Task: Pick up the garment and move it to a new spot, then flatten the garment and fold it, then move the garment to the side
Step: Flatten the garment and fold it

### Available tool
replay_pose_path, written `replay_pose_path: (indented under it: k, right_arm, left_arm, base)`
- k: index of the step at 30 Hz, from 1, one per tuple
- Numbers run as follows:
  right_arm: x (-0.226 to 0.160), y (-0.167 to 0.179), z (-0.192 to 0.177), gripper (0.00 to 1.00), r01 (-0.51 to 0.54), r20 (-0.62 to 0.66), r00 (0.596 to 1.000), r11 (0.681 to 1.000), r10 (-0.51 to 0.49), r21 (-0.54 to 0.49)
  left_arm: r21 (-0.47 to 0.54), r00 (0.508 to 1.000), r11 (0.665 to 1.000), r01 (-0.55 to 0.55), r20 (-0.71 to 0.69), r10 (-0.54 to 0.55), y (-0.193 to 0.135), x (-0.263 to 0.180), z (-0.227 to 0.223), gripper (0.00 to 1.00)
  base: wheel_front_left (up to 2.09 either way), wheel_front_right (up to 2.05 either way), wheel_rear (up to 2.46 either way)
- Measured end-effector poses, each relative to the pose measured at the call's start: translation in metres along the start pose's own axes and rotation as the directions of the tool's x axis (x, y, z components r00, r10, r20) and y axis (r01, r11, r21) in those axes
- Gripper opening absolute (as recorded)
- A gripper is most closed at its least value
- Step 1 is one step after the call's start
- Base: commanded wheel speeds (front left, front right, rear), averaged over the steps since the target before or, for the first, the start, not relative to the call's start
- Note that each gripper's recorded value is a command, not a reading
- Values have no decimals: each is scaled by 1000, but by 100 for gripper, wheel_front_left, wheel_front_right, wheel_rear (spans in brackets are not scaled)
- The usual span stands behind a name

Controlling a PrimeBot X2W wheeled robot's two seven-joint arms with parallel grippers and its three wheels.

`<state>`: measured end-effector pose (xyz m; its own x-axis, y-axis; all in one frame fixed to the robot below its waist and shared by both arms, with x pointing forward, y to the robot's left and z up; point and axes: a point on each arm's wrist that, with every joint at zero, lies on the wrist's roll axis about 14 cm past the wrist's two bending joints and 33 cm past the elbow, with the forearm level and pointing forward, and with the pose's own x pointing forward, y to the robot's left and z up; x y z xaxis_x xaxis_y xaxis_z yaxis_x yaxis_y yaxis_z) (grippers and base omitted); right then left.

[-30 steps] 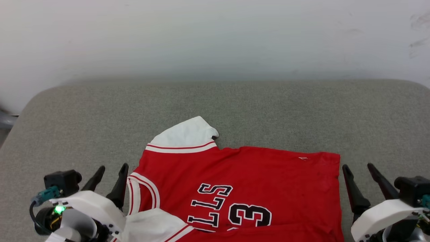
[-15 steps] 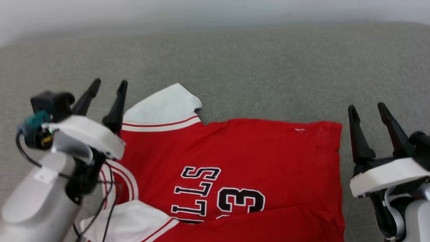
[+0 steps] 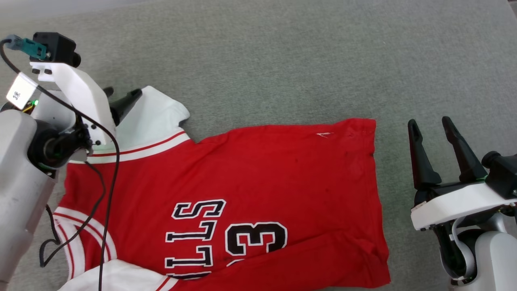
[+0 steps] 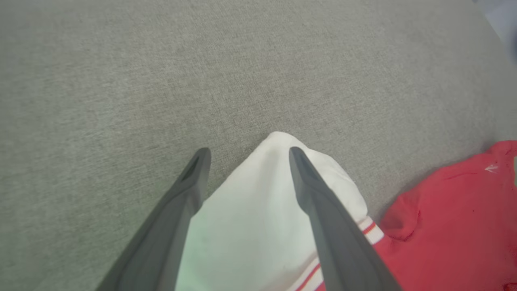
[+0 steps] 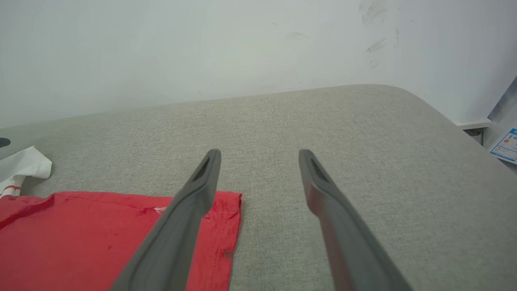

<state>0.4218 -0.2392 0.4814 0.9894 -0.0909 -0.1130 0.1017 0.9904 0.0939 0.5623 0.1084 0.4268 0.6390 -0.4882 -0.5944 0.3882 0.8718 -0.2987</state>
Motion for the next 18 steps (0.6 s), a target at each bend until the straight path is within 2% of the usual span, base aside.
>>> replay_pose_path:
  k: [5, 11, 12, 13, 14, 18]
  right_arm:
    - [-4, -11, -13, 100, 32, -30, 999, 999, -31, 20]
    - [-3, -15, -23, 100, 46, -48, 998, 998, -45, 30]
    - [-2, -15, -23, 100, 45, -50, 998, 998, -44, 34]
    - [-2, -15, -25, 100, 46, -55, 998, 998, -44, 36]
    - [-2, -14, -28, 100, 44, -67, 997, 998, -42, 41]
    - [1, -8, -40, 100, 30, -132, 991, 998, -21, 62]
  left_arm:
    - [-47, 976, 999, 0, -219, -10, 4, 18, -31, 100]
    - [-36, 931, 999, -18, -365, 4, 9, 31, -53, 100]
    - [-41, 924, 999, -17, -383, 0, 8, 32, -56, 49]
    - [-42, 918, 999, -18, -396, 0, 9, 33, -58, 7]
    - [-47, 916, 999, -20, -402, -1, 9, 34, -60, 0]
    - [-61, 918, 998, -19, -396, -7, 8, 36, -62, 0]
  base:
    - [0, 0, 0]
    - [0, 0, 0]
    - [0, 0, 0]
    - [0, 0, 0]
    - [0, 0, 0]
    - [0, 0, 0]
